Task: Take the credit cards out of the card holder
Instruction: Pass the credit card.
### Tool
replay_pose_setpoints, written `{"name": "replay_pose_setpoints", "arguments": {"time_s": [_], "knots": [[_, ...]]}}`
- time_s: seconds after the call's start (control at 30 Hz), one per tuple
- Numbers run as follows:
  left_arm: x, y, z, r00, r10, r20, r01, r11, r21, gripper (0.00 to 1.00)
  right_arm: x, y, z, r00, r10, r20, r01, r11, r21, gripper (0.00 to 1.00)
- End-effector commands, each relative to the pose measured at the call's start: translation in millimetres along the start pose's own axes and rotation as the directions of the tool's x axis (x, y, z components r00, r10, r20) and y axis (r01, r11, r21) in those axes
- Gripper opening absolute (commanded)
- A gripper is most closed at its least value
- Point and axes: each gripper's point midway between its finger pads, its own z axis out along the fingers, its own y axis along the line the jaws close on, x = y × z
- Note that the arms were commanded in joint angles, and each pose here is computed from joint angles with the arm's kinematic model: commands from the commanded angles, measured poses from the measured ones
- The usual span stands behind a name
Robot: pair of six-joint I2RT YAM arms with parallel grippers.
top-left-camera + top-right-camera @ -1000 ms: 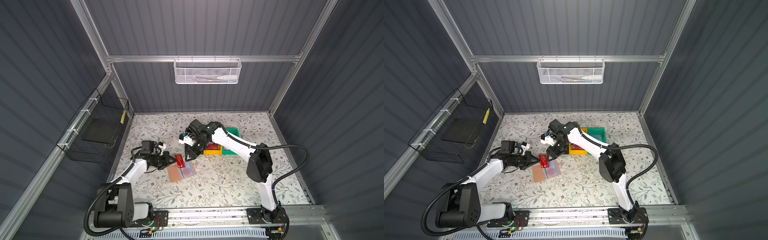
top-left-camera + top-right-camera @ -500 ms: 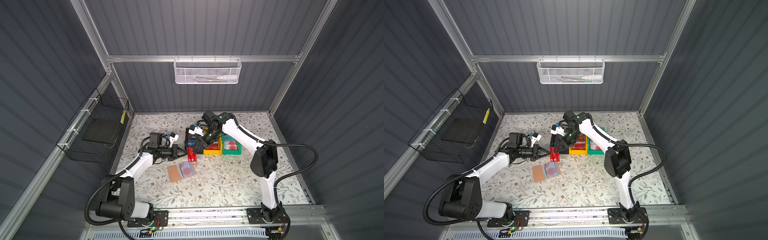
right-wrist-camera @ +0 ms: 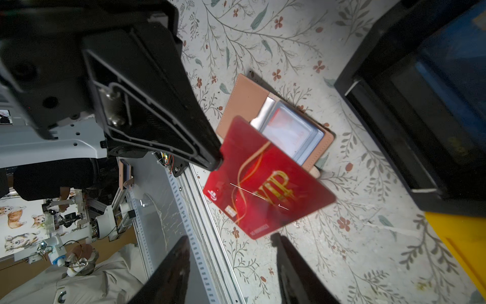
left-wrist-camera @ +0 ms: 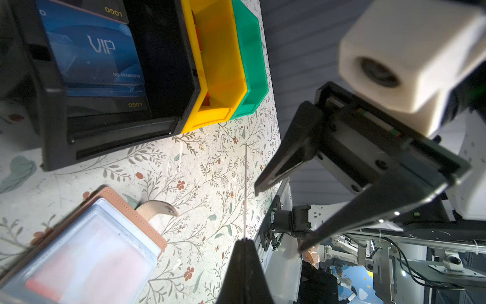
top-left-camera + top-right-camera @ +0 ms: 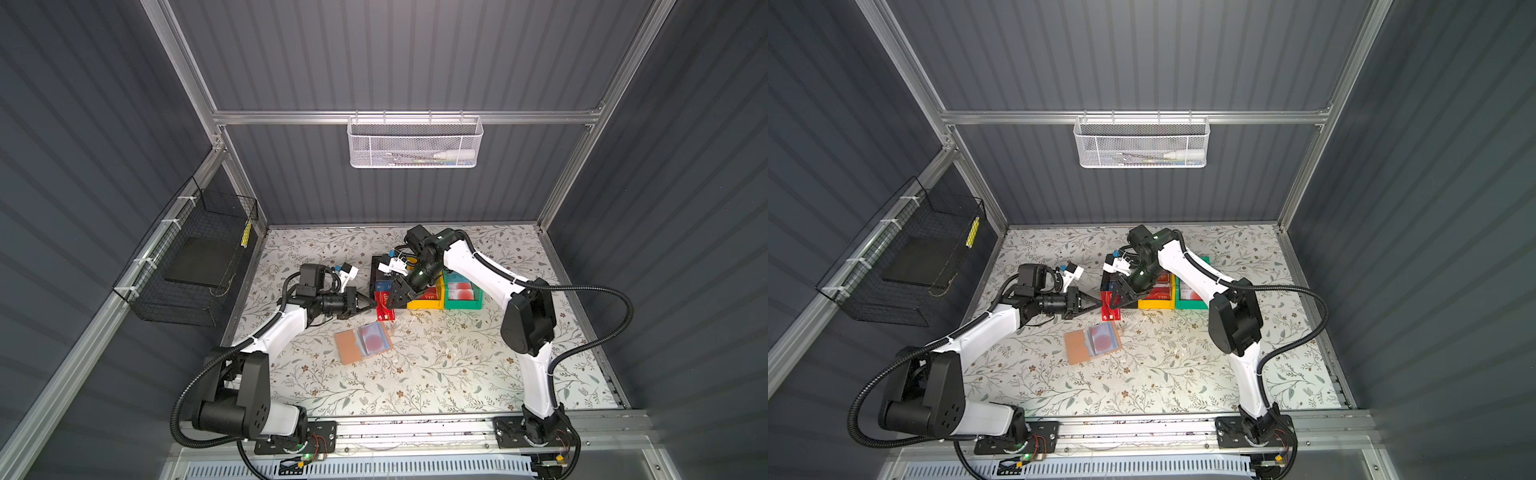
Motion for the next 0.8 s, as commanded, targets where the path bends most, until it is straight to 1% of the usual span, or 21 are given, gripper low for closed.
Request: {"name": "replay_pose_setpoints", "arguments": {"time_s": [0.0, 0.13, 0.4, 0.6, 0.77], "knots": [[2, -12, -3, 1.000, 0.021, 0.001, -0.021, 0.999, 0.040, 0.00, -1, 0, -8, 0.999, 0.013, 0.029, -0.013, 1.000, -0.003, 0.54], [3, -14, -3, 1.000, 0.026, 0.003, -0.026, 0.998, 0.052, 0.00, -3, 0, -5, 0.999, 0.021, 0.036, -0.020, 1.000, -0.019, 0.53], [3, -16, 1, 1.000, 0.025, 0.005, -0.026, 0.997, 0.073, 0.00, -14, 7, -1, 0.997, 0.025, 0.068, -0.019, 0.995, -0.099, 0.52], [5, -16, 2, 1.000, 0.028, 0.004, -0.028, 0.996, 0.080, 0.00, -18, 8, 4, 0.996, 0.031, 0.082, -0.019, 0.990, -0.137, 0.50], [5, -14, 2, 1.000, 0.025, 0.007, -0.025, 0.997, 0.073, 0.00, -22, 15, 2, 0.995, 0.030, 0.100, -0.011, 0.982, -0.189, 0.42]]}}
